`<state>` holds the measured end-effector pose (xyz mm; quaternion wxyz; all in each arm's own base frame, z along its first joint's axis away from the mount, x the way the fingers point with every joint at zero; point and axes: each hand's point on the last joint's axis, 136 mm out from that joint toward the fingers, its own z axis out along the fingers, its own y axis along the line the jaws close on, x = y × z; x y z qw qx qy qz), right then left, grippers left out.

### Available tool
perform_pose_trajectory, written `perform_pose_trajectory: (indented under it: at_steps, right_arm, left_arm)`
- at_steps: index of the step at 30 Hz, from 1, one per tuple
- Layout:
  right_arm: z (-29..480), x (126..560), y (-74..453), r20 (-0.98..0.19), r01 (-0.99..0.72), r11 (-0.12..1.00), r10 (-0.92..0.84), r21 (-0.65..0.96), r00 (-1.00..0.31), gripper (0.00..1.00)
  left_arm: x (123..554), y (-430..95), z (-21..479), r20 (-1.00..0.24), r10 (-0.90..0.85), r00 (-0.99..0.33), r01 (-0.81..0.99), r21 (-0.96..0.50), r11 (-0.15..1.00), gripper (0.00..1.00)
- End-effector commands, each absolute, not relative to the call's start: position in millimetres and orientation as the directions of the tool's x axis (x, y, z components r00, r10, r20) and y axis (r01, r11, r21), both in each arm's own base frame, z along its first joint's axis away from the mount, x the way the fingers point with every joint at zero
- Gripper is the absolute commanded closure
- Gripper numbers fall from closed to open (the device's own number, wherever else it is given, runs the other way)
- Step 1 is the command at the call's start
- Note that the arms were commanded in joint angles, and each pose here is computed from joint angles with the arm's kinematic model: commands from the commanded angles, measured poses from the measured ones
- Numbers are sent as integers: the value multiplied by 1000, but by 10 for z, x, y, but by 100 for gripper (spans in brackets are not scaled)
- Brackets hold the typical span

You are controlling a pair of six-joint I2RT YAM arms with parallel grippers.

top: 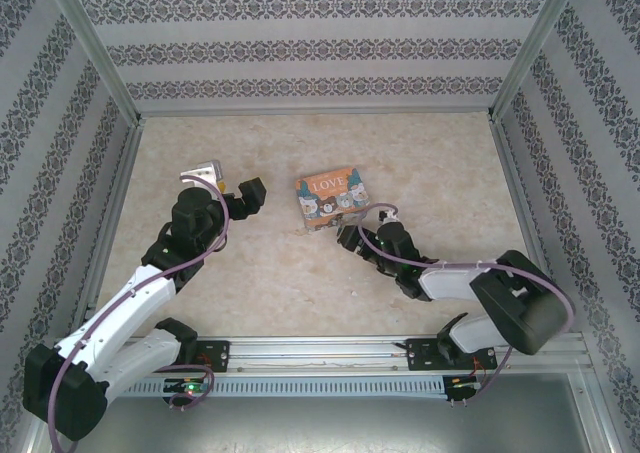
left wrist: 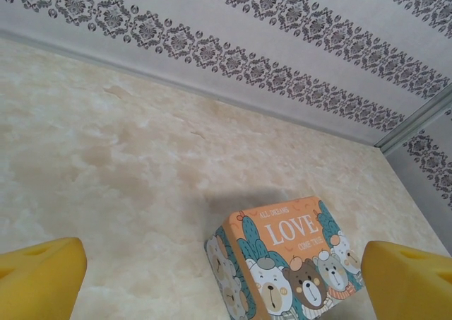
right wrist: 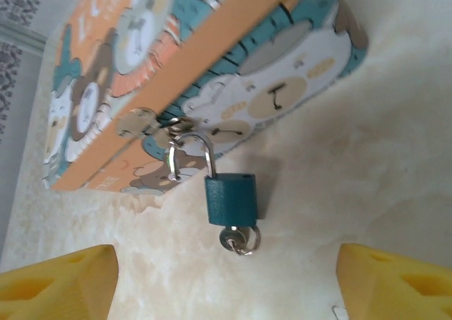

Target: Unlock the padlock with the key

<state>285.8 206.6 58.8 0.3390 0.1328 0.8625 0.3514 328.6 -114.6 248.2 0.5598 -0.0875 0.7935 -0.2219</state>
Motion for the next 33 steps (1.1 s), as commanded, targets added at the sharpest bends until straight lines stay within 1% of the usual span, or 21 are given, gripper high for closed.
perform_pose_trajectory:
  at_steps: [1, 2, 3, 9, 19, 22, 27, 33]
  right_arm:
    - [797, 2923, 2121, -575, -137, 749, 364, 648, -733, 9]
    - [833, 2927, 2122, -580, -152, 743, 359, 652, -731, 3]
    - [862, 2943, 2103, -584, -161, 738, 360, 655, -728, 2]
    - [984, 2968, 2114, -600, -236, 706, 323, 668, -732, 2]
    - [965, 3037, 2082, -590, -218, 708, 332, 671, -737, 2]
    - [963, 3052, 2094, -586, -217, 709, 327, 671, -741, 2]
    - [952, 3091, 2103, -582, -208, 712, 330, 671, -743, 2]
    - [985, 3142, 2095, -596, -209, 721, 336, 661, -729, 2]
  left_arm:
    - [3300, -1092, 2495, -859, -371, -353, 100, -429, 898, 1]
    - [3309, -1091, 2488, -858, -372, -355, 98, -430, 898, 1]
    - [3317, -1090, 2468, -856, -372, -360, 94, -430, 898, 1]
    - [3342, -1129, 2415, -846, -374, -380, 101, -440, 892, 1]
    - [3368, -1151, 2256, -824, -375, -425, 84, -448, 890, 1]
    - [3387, -1136, 2149, -801, -365, -474, 45, -436, 899, 1]
    - [3442, -1205, 1969, -757, -289, -586, 30, -376, 926, 1]
    - [3600, -1446, 1898, -707, -254, -659, 83, -405, 910, 1]
